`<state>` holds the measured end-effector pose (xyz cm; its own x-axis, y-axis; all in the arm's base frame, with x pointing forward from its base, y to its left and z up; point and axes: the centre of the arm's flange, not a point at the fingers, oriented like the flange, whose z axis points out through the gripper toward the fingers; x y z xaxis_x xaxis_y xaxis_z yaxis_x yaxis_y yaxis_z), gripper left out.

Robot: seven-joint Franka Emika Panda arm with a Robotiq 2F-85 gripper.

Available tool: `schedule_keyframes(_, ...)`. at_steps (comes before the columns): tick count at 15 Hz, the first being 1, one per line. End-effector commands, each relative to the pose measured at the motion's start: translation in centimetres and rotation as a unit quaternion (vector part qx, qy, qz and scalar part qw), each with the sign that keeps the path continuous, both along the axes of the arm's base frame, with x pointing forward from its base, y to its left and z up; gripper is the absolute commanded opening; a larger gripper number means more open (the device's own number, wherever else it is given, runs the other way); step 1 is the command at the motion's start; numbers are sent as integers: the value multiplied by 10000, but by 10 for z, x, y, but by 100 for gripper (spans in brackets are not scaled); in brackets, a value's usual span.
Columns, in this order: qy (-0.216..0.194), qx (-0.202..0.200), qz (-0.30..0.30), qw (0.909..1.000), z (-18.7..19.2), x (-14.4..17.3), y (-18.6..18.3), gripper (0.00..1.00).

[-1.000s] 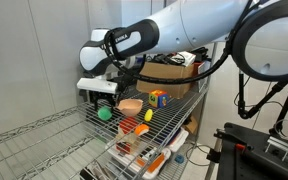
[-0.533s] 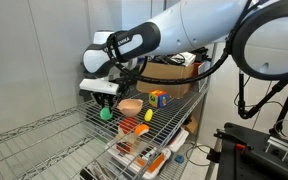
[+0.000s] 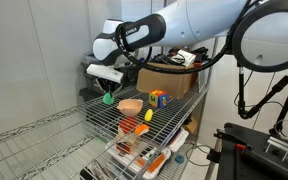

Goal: Move the green object to the right

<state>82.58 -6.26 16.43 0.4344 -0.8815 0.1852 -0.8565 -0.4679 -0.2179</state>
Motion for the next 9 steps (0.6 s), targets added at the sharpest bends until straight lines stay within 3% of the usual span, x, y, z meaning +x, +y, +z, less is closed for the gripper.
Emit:
schedule_keyframes(1, -341, 63, -314, 9989, 26, 29, -53, 5)
schedule_keyframes(9, -319, 154, -1114, 9931, 40, -23, -175, 5)
